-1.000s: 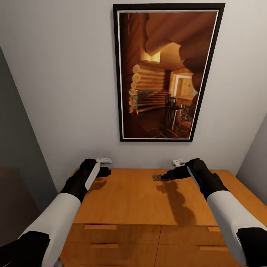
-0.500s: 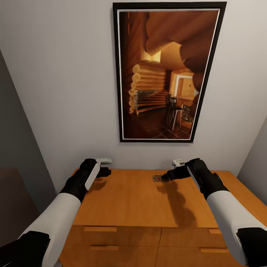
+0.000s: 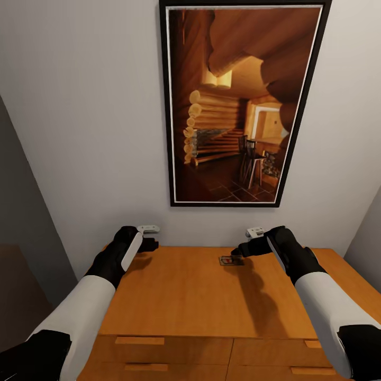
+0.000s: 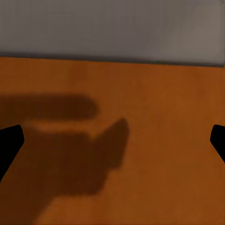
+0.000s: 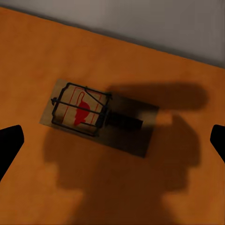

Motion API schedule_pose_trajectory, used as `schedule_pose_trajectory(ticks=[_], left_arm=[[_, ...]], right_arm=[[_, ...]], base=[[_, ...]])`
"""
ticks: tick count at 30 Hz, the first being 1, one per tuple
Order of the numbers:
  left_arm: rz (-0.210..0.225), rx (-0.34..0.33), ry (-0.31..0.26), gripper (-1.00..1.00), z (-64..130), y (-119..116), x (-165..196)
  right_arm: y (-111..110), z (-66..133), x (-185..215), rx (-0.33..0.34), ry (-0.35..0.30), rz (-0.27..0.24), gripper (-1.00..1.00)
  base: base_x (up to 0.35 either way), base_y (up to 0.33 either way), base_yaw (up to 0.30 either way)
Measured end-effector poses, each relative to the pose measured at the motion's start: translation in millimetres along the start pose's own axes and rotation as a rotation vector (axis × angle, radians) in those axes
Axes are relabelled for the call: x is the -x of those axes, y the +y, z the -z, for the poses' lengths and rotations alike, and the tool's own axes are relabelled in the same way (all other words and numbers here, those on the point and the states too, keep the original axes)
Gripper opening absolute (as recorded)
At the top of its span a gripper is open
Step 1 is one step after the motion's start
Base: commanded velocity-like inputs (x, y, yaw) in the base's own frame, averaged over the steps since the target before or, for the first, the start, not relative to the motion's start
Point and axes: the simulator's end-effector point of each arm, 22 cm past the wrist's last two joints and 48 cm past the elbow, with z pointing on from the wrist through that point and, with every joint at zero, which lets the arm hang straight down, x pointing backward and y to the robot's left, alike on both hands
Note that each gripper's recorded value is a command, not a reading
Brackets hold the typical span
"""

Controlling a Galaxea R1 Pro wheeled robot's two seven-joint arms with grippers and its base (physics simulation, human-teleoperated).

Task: Take the four mousetraps from the cabinet in the bathroom and place them on the bathroom floor. Make sure all four end up on the same floor surface, and ensure that at least two of them are either under or directly next to the same bathroom sink.

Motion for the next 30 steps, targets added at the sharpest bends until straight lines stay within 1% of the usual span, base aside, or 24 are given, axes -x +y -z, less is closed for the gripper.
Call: schedule_pose_trajectory(ticks=[6, 8, 10, 13, 14, 17, 19, 20, 24, 26, 27, 30], left_arm=[[0.003, 0.000, -0.009, 1.00, 0.0, -0.2, 1.9], [0.008, -0.006, -0.025, 1.00, 0.3, -1.8, 5.7], [0.017, -0.023, -0.055, 1.00, 1.2, -5.7, 12.6], [0.037, -0.075, -0.125, 1.00, 4.9, -17.0, 29.7], [0.047, -0.124, -0.176, 1.00, 9.5, -27.2, 42.3], [0.049, -0.210, -0.232, 1.00, 17.7, -45.4, 55.5], [0.048, -0.267, -0.251, 1.00, 22.1, -57.1, 57.8], [0.048, -0.267, -0.252, 1.00, 22.2, -57.2, 57.8], [0.044, -0.357, -0.269, 1.00, 27.4, -75.3, 50.4], [0.040, -0.384, -0.281, 1.00, 30.9, -79.9, 46.8], [0.036, -0.403, -0.298, 1.00, 36.6, -82.8, 45.5], [0.030, -0.419, -0.330, 1.00, 47.2, -82.6, 44.6]], right_arm=[[0.1, -0.6, -0.2, 0.001, -0.001, 0.001, 1.00], [0.5, -1.0, 0.3, 0.002, -0.004, 0.004, 1.00], [0.6, -1.2, 1.2, 0.003, -0.009, 0.006, 1.00], [0.5, -1.3, 2.6, 0.003, -0.016, 0.010, 1.00], [0.4, -1.2, 3.3, 0.003, -0.020, 0.012, 1.00], [-0.3, -1.0, 3.9, 0.002, -0.023, 0.015, 1.00], [-0.9, -0.9, 3.9, 0.001, -0.023, 0.015, 1.00], [-0.9, -1.0, 3.9, 0.001, -0.023, 0.015, 1.00], [-1.5, -0.9, 3.8, 0.000, -0.024, 0.016, 1.00], [-1.7, -1.0, 3.7, 0.000, -0.024, 0.016, 1.00], [-1.7, -1.0, 3.7, 0.000, -0.024, 0.016, 1.00], [-1.4, -1.1, 3.8, 0.001, -0.025, 0.015, 1.00]], base=[[0.006, 0.000, 0.000], [0.002, 0.000, 0.000], [0.002, 0.000, 0.000], [0.000, 0.000, 0.000], [0.000, 0.000, 0.000], [0.000, 0.000, 0.000], [0.000, 0.000, 0.000], [0.000, 0.000, 0.000], [0.000, 0.000, 0.000], [0.000, 0.000, 0.000], [0.000, 0.000, 0.000], [0.000, 0.000, 0.000]])
